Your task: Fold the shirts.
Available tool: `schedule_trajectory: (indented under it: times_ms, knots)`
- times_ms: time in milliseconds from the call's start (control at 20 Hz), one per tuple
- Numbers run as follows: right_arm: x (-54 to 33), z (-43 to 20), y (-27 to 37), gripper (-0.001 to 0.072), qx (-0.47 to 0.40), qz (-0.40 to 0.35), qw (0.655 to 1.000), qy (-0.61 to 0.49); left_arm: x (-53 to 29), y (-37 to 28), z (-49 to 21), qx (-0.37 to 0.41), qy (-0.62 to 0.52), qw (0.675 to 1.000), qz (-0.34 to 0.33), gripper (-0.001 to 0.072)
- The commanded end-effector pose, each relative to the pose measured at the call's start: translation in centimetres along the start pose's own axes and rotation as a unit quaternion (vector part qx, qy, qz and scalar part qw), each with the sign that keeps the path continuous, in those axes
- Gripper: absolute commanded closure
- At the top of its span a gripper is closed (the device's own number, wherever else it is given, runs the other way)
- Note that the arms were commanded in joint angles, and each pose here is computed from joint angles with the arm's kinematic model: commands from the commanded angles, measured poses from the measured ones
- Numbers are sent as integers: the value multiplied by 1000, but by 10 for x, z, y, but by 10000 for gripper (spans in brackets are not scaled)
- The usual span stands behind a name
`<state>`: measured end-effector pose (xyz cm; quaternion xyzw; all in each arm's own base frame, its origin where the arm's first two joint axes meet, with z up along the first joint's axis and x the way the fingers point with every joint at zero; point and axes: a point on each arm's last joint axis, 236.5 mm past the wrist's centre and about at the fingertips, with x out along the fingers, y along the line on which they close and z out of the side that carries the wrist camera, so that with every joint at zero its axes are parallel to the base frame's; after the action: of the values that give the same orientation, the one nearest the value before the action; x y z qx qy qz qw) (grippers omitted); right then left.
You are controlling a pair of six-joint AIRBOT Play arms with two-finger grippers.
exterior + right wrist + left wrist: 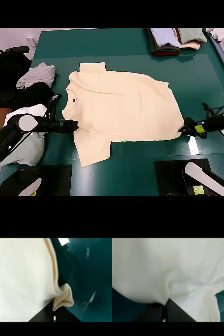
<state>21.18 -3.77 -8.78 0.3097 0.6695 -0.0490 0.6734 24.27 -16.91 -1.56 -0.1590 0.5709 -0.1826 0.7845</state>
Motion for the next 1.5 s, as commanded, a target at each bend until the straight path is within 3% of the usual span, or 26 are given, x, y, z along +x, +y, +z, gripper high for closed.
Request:
schedule_trajectory:
  times_ms: [0, 200, 350, 500, 650, 800, 950, 1300, 1450]
  knots:
    - [-35, 24, 54, 697, -103, 5, 992, -68, -27, -10, 30, 41, -32, 999, 14, 684]
    - [-185, 58, 155, 697, -243, 25, 930, -274, -156, -75, 129, 137, -186, 973, 21, 684]
    - [-327, 36, 209, 697, -304, 38, 845, -438, -314, -139, 172, 194, -357, 914, 9, 684]
    - [-428, -6, 230, 697, -325, 35, 774, -542, -455, -187, 155, 224, -494, 840, -29, 684]
    - [-484, -37, 228, 697, -320, 7, 740, -592, -541, -209, 120, 232, -575, 782, -62, 685]
    - [-510, -49, 224, 698, -311, -18, 733, -605, -567, -213, 110, 235, -604, 759, -67, 685]
    - [-515, -39, 226, 699, -307, -17, 741, -597, -537, -191, 137, 220, -582, 783, -19, 684]
    - [-359, 58, 211, 699, -302, -1, 880, -367, -278, -90, 214, 155, -331, 925, 107, 683]
    - [-257, 103, 185, 699, -289, -55, 926, -237, -172, -23, 235, 99, -251, 953, 140, 683]
